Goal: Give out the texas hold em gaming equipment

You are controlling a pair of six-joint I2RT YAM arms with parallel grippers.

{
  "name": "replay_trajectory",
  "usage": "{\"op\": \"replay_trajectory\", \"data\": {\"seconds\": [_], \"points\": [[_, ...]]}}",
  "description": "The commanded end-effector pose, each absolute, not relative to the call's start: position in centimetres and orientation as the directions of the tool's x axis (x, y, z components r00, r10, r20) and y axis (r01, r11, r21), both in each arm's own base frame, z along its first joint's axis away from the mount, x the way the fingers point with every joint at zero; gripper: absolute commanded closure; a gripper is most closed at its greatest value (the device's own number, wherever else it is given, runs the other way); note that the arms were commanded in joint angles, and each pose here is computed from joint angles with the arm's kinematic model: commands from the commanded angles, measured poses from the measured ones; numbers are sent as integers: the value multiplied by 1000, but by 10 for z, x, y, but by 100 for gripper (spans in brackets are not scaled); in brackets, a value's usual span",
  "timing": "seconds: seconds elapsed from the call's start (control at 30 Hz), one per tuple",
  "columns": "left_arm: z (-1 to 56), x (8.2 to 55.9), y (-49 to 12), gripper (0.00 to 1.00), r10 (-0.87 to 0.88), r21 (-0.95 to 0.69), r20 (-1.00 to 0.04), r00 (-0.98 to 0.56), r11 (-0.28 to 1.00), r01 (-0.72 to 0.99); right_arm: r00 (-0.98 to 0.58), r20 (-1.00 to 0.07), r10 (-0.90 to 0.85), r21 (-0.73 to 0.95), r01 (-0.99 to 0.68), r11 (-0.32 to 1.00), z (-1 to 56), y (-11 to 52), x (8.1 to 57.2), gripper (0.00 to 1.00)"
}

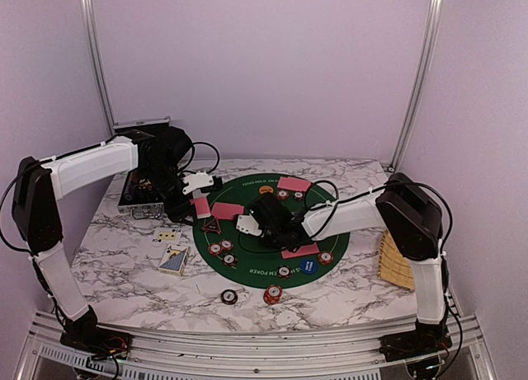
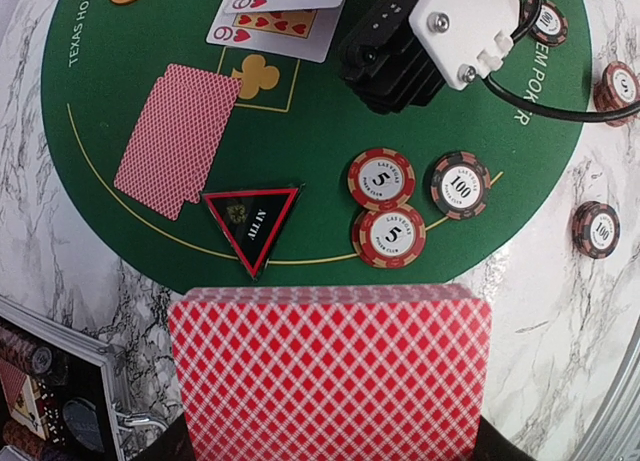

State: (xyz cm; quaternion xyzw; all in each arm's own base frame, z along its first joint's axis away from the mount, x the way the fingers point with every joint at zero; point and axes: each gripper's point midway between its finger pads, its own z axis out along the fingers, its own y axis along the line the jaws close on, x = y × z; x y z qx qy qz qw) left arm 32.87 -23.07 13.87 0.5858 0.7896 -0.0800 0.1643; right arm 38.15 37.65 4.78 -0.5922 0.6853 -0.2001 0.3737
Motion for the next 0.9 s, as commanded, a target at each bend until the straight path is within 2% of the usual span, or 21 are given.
{"op": "replay_trajectory", "data": {"seconds": [0.0,0.27,0.43,0.53,0.6,0.7,0.87], "points": [[153,326,-234,100,887,56,-384,-258,301,952,-23,-312,-950,-673,-700,238,59,383,369,80],[155,324,-236,100,887,51,-386,-252,293,955,-52,-389,-920,-628,-716,306,75,389,367,50],[158,324,-237,100,886,50,-392,-248,290,956,-156,-561,-813,-500,-719,483,114,383,384,38],[162,322,-240,100,885,53,-400,-239,282,958,-274,-685,-675,-330,-710,622,141,367,401,35],[164,320,-242,100,884,52,-405,-233,277,959,-324,-724,-609,-246,-703,667,151,357,406,32],[163,319,-242,100,888,55,-400,-228,272,961,-389,-743,-544,-145,-700,699,151,349,408,29],[161,316,-241,100,890,46,-395,-228,267,963,-482,-712,-511,-12,-719,695,121,352,394,27]]}}
